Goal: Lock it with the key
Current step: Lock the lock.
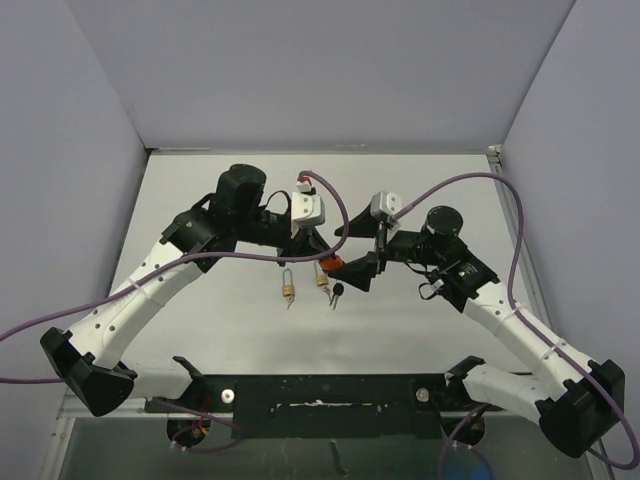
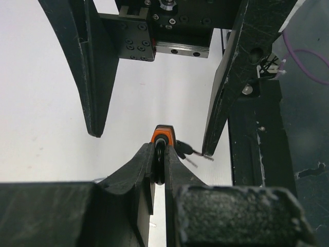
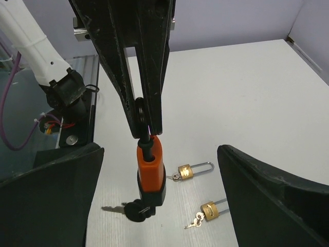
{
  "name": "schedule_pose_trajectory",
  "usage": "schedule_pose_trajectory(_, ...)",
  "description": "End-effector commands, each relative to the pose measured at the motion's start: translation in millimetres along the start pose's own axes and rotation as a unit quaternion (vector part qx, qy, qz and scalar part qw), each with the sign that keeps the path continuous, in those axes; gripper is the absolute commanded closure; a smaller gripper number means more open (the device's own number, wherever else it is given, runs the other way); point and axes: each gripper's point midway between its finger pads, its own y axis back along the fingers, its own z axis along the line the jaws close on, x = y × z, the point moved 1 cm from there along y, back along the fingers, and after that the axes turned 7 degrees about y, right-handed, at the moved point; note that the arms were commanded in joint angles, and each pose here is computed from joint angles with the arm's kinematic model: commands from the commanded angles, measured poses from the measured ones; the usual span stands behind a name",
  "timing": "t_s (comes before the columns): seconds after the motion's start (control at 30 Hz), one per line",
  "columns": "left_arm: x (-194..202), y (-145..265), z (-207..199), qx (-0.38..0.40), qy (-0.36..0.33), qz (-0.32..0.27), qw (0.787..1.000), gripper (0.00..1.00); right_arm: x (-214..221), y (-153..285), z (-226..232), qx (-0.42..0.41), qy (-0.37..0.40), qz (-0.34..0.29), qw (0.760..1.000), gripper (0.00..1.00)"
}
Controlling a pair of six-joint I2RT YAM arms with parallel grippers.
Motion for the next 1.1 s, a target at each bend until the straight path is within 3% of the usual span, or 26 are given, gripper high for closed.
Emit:
schedule_pose_trajectory(0.0, -40.1, 15.1, -1.7, -0.020, -0.060, -0.045, 0.997, 1.00, -21.0, -1.9, 5.0, -0.018, 0.027, -0.026, 0.999, 0.02)
schedule_pose_trajectory(0.83, -62.6, 28.2, -28.8, 0.015, -0.077, -0.098, 0.992, 1.00, 4.7, -17.2, 4.2, 0.004, 0.031, -0.008, 0.999, 0.01)
schedule_pose_trajectory(1.07, -61.0, 30.9, -30.5, 0.012, -0.076, -0.094, 0.993, 1.00, 9.7, -18.0, 1.5, 0.008, 0.023, 0.007, 1.000, 0.16)
